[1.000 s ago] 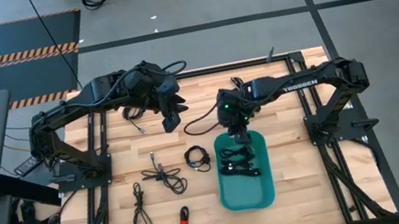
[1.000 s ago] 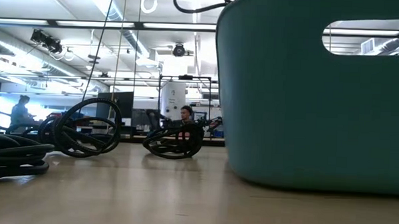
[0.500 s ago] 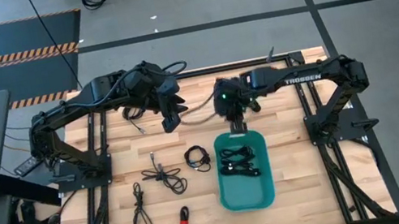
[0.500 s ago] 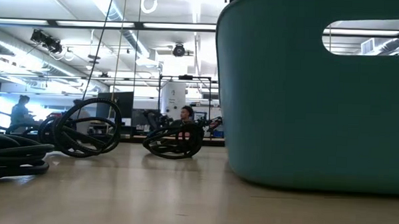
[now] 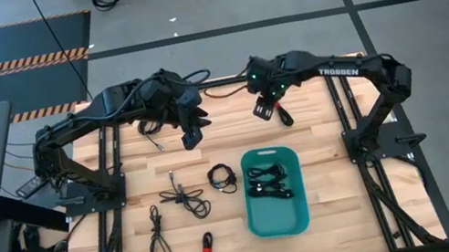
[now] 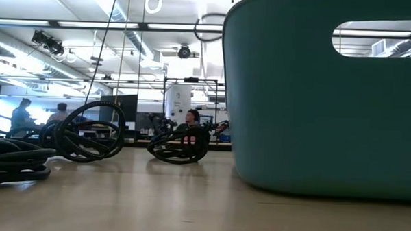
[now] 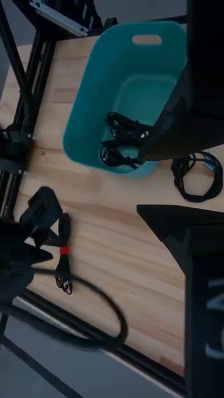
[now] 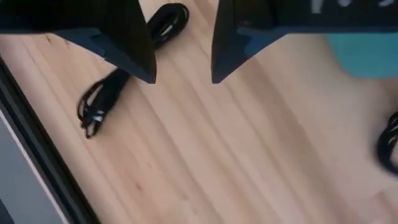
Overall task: Pick and place USB-C Cables
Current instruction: Put the black charger cable into the green bin
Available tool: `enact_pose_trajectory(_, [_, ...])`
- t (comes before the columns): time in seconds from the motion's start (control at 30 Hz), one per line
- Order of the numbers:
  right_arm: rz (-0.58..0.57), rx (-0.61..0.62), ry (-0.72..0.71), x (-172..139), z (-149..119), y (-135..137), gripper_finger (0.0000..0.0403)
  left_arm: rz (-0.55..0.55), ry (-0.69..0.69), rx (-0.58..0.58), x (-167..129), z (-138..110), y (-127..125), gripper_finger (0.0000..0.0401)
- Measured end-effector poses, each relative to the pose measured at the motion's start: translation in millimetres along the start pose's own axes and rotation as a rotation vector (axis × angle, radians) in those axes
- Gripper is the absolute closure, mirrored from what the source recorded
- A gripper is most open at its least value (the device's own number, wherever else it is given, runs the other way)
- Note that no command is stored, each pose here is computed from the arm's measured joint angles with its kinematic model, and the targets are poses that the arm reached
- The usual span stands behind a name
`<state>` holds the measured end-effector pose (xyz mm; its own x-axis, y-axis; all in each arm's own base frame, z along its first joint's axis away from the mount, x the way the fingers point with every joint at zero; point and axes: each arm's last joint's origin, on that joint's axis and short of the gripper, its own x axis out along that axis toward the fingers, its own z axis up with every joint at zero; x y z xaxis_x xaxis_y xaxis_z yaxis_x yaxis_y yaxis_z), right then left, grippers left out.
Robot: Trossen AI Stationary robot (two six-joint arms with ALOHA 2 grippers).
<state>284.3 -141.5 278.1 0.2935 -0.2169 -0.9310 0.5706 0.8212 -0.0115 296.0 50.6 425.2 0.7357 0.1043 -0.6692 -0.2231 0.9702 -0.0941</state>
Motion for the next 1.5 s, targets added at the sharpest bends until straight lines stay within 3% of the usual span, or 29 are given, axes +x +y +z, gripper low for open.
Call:
enact_pose_trajectory(0.23, [-0.06,0.144,0.079,21.0,-14.2,-27.5,0.0208,0.001,0.0,0.014,0.0,0.0,0.1,0.0271])
enact_pose_trajectory(0.63, [-0.09,0.245,0.126,56.2,-37.3,-59.9,0.0202,0.0,0.0,0.04,0.0,0.0,0.0,0.0271])
enact_pose_trajectory(0.87, [-0.036,0.273,0.142,78.0,-41.5,-66.0,0.0201,0.0,-0.001,0.039,-0.2,0.1,0.0,0.0271])
enact_pose_trajectory(1.33, [0.051,0.26,0.31,133.6,-47.6,-66.5,0.0204,0.001,-0.002,0.039,-0.3,0.2,0.1,0.0271])
enact_pose_trajectory(1.5, [0.043,0.253,0.31,133.4,-48.2,-66.4,0.0235,0.001,-0.001,0.039,-0.2,0.1,0.1,0.0271])
